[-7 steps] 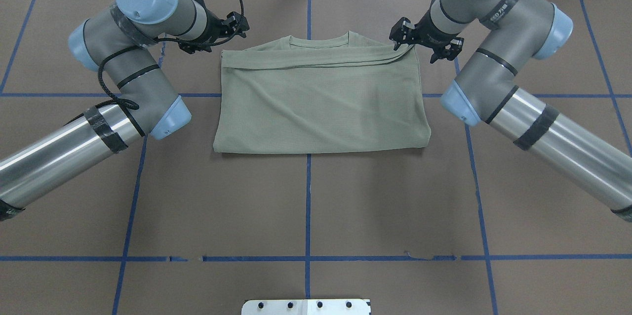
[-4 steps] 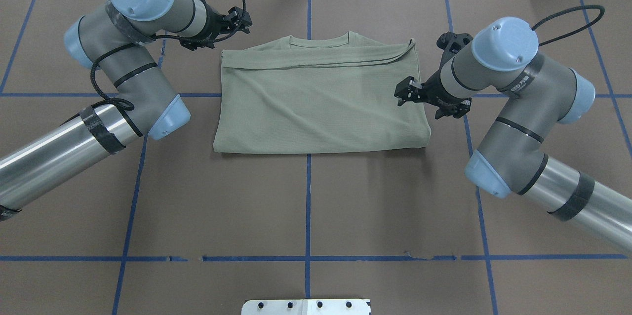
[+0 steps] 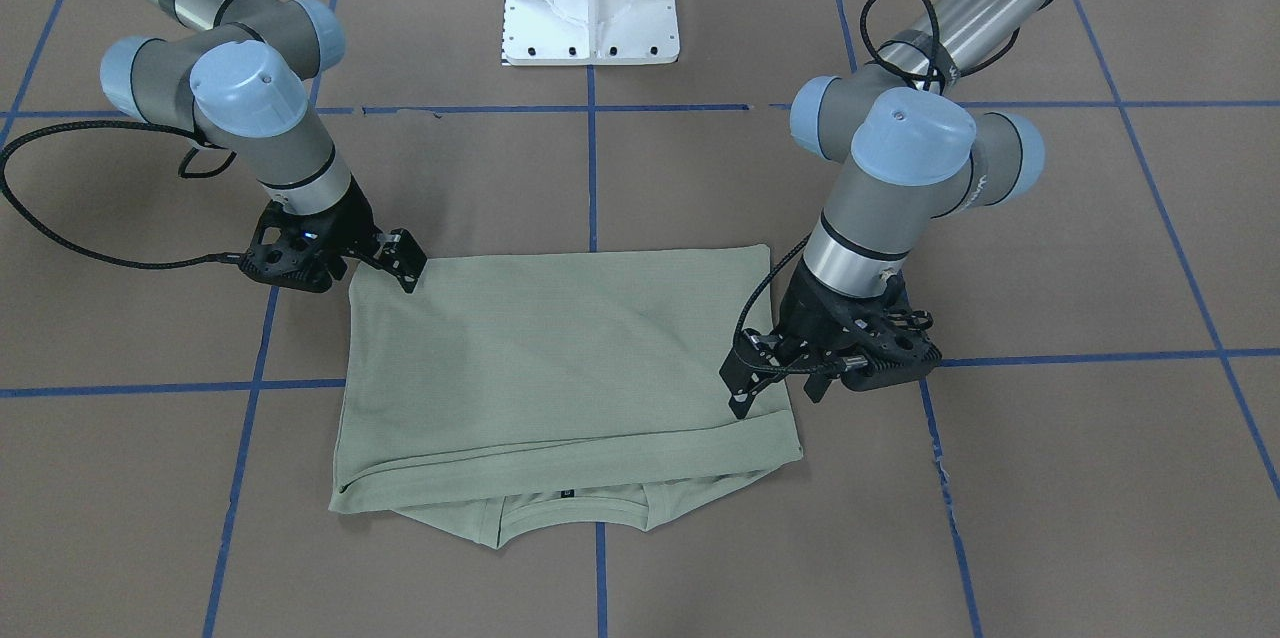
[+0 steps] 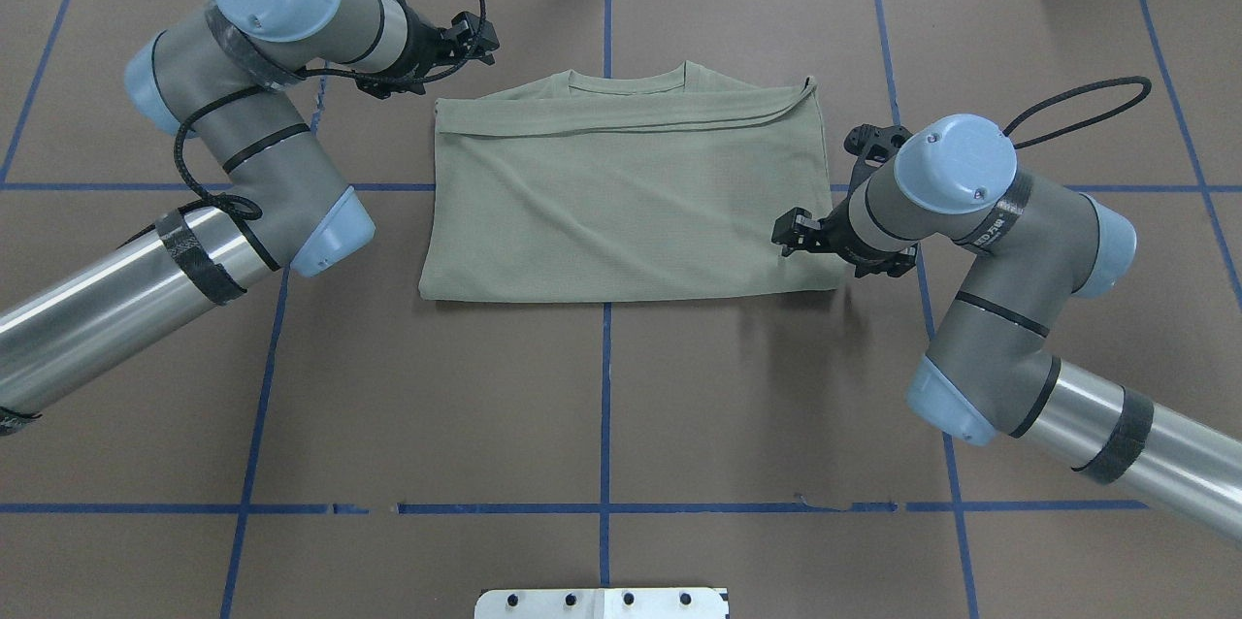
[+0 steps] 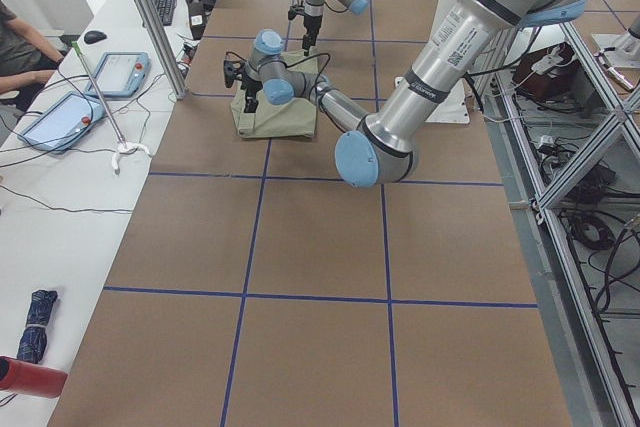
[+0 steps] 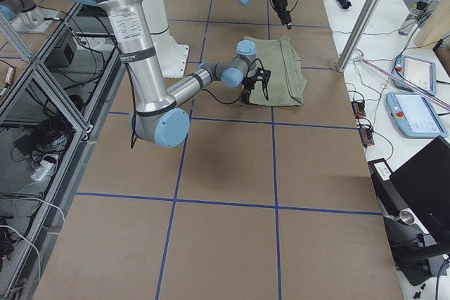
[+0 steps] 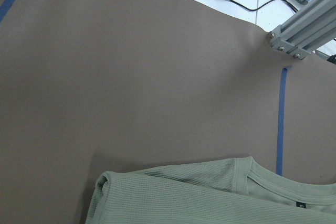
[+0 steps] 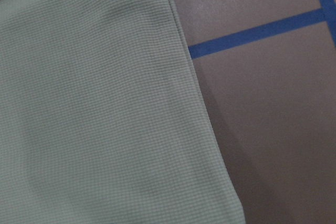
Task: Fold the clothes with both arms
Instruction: 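Move the right gripper down to the folded shirt's side edge and grasp it, then drag the folded shirt toward the robot with the right gripper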
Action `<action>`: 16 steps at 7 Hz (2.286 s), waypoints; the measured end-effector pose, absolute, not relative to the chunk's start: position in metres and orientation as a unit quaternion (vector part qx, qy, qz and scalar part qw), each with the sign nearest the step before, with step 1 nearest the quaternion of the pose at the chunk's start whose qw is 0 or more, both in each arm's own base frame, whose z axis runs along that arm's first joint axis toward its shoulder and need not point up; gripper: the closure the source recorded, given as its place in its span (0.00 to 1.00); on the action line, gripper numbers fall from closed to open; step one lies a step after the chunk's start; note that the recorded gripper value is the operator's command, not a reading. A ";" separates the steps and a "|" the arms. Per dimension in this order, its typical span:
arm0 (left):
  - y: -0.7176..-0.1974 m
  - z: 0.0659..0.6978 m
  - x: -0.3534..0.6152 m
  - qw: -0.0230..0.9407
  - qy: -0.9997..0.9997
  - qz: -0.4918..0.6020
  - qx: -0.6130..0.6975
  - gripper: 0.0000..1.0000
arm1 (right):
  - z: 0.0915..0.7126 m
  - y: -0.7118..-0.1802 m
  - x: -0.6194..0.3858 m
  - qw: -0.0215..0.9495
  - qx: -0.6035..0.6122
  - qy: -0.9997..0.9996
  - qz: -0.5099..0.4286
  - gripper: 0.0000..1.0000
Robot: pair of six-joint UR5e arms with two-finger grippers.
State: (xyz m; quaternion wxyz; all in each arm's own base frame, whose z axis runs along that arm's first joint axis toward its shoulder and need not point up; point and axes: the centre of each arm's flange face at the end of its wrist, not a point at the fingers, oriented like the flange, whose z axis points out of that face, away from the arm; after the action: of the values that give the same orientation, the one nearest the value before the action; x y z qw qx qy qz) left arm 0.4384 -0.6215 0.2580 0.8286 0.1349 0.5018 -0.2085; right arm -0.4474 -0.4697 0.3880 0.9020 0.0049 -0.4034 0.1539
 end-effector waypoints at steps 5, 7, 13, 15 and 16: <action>-0.621 0.258 0.438 0.829 0.503 -0.205 0.137 0.02 | 0.388 -0.467 -0.448 0.901 -0.005 -0.407 0.149 1.00; -0.619 0.253 0.437 0.827 0.506 -0.204 0.139 0.02 | 0.391 -0.449 -0.428 0.899 -0.011 -0.414 0.145 1.00; -0.609 0.247 0.431 0.822 0.514 -0.201 0.143 0.02 | 0.385 -0.248 -0.402 0.896 -0.119 -0.422 0.071 0.22; -0.606 0.246 0.430 0.821 0.516 -0.199 0.144 0.01 | 0.372 -0.220 -0.404 0.890 -0.143 -0.430 0.043 0.00; -0.604 0.243 0.430 0.819 0.519 -0.197 0.144 0.01 | 0.363 -0.214 -0.402 0.886 -0.148 -0.437 0.038 0.00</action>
State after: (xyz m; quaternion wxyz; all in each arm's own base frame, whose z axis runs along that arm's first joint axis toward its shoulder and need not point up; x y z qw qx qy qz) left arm 0.4304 -0.6036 0.2430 0.8193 0.1438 0.5190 -0.1969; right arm -0.4020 -0.2137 0.3630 0.8865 -0.1480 -0.4368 0.0381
